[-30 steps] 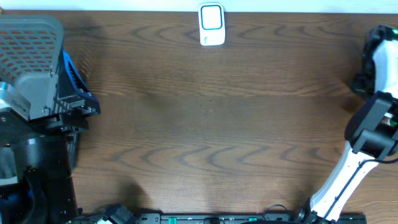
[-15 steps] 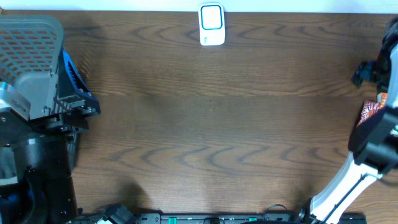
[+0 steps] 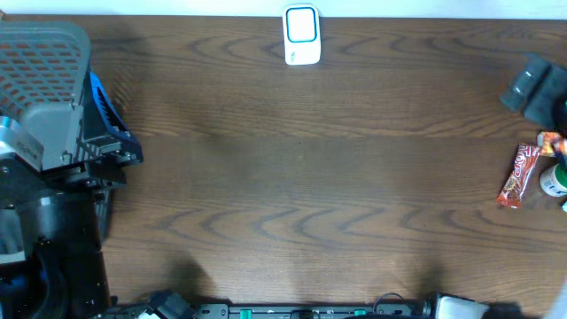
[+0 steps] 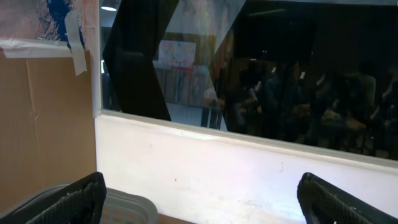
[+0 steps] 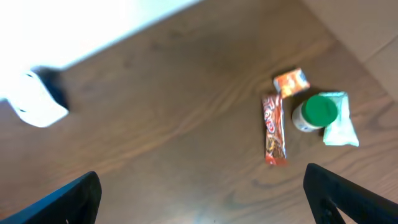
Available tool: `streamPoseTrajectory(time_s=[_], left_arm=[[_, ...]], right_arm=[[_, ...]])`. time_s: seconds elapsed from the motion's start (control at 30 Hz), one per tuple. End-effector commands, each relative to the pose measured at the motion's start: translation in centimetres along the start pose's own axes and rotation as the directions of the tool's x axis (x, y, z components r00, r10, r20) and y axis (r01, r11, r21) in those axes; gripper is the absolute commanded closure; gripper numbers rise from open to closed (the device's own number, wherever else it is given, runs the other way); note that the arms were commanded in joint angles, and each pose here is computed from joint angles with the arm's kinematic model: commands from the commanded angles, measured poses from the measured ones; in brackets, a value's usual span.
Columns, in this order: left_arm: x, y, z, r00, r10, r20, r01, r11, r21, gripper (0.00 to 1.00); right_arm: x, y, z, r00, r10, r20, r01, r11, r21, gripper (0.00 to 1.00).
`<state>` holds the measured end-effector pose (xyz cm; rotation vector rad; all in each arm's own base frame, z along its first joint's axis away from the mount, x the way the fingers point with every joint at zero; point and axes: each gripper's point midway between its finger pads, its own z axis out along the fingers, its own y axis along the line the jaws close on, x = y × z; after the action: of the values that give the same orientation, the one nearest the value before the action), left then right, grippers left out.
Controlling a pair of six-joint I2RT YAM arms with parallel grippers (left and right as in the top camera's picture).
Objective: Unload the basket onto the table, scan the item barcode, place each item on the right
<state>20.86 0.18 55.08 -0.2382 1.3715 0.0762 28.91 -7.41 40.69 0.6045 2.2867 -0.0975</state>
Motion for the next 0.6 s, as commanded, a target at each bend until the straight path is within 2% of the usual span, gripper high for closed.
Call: streamPoseTrajectory(time_s=[0.0,0.37,0.57], left_arm=[[0.0,0.2,0.0,1.000,0.014,0.000,-0.014,1.000,-0.009,0.02],[0.0,0.2,0.0,1.000,0.014,0.000,-0.014,1.000,-0.009,0.02],[0.0,0.2,0.0,1.000,0.014,0.000,-0.014,1.000,-0.009,0.02]], right_arm=[[0.3,-0.1,-3.8,0.996,0.000,0.085,0.003,0.999,-0.041,0.01],[2.8,-2.4,-14.5,0.939,0.053,0.339,-0.012,0.992,-0.122,0.01],[5.8,-4.1,-19.1,0.897,0.080,0.435,-0.016,0.989,-0.149,0.01]])
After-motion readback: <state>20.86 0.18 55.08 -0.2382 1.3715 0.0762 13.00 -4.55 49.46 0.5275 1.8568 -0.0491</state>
